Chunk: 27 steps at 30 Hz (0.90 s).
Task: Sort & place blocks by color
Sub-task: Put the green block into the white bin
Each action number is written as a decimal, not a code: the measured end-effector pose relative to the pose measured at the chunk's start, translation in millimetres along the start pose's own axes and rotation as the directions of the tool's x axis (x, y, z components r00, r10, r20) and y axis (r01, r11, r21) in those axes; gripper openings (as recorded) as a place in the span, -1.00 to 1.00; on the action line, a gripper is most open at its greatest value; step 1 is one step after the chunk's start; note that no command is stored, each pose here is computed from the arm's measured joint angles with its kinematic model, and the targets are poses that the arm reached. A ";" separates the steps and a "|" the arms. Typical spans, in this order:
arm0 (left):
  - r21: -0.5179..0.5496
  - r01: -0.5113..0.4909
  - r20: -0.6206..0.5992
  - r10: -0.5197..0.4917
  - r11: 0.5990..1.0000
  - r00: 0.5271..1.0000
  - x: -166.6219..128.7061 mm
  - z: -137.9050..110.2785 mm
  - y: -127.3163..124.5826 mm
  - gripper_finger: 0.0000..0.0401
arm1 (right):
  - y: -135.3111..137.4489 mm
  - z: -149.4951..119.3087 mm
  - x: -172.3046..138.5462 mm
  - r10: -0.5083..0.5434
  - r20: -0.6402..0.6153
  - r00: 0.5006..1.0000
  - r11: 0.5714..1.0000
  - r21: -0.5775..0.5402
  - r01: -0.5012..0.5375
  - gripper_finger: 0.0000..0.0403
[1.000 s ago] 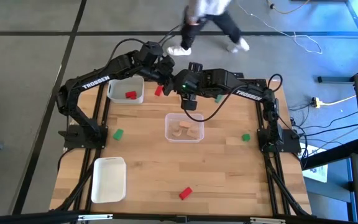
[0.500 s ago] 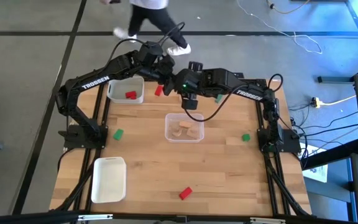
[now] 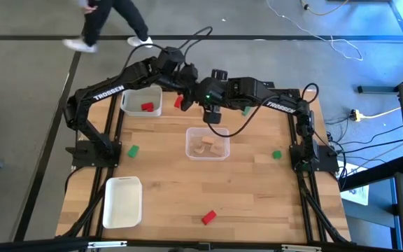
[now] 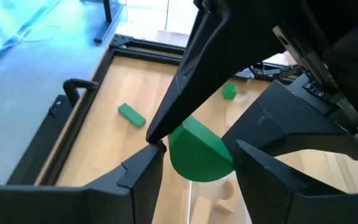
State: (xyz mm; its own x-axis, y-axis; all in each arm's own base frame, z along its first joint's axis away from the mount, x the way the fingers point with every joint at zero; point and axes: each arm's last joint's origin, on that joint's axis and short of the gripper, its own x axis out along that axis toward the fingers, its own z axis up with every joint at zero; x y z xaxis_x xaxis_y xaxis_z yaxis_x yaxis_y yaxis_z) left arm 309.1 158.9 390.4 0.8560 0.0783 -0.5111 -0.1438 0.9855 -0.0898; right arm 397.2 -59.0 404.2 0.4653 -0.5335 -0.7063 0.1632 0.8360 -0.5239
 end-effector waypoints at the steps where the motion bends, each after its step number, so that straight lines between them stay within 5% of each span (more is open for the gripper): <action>1: -0.003 -0.002 0.005 0.002 1.000 1.000 -2.2 0.3 1.7 -0.07 | -0.1 0.3 -0.1 0.000 0.003 1.000 1.000 0.004 0.000 -0.14; 16: -0.183 0.077 0.029 -0.073 0.980 0.997 -6.6 1.4 3.4 -0.07 | -0.2 2.0 -0.4 0.002 0.020 1.000 1.000 0.003 -0.002 -0.14; 27: -0.328 0.045 0.082 -0.019 0.943 0.996 -8.2 6.9 7.9 -0.07 | -0.4 1.9 0.0 -0.001 0.018 1.000 1.000 0.004 0.001 -0.14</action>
State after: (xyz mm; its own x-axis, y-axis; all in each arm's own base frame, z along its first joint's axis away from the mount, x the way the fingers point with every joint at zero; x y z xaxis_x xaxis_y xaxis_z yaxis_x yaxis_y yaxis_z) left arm 304.3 167.0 399.8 0.8964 0.0720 -0.4373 -0.2605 0.8839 -0.3884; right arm 398.8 -59.1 405.3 0.4808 -0.5323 -0.6968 0.1676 0.8358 -0.5229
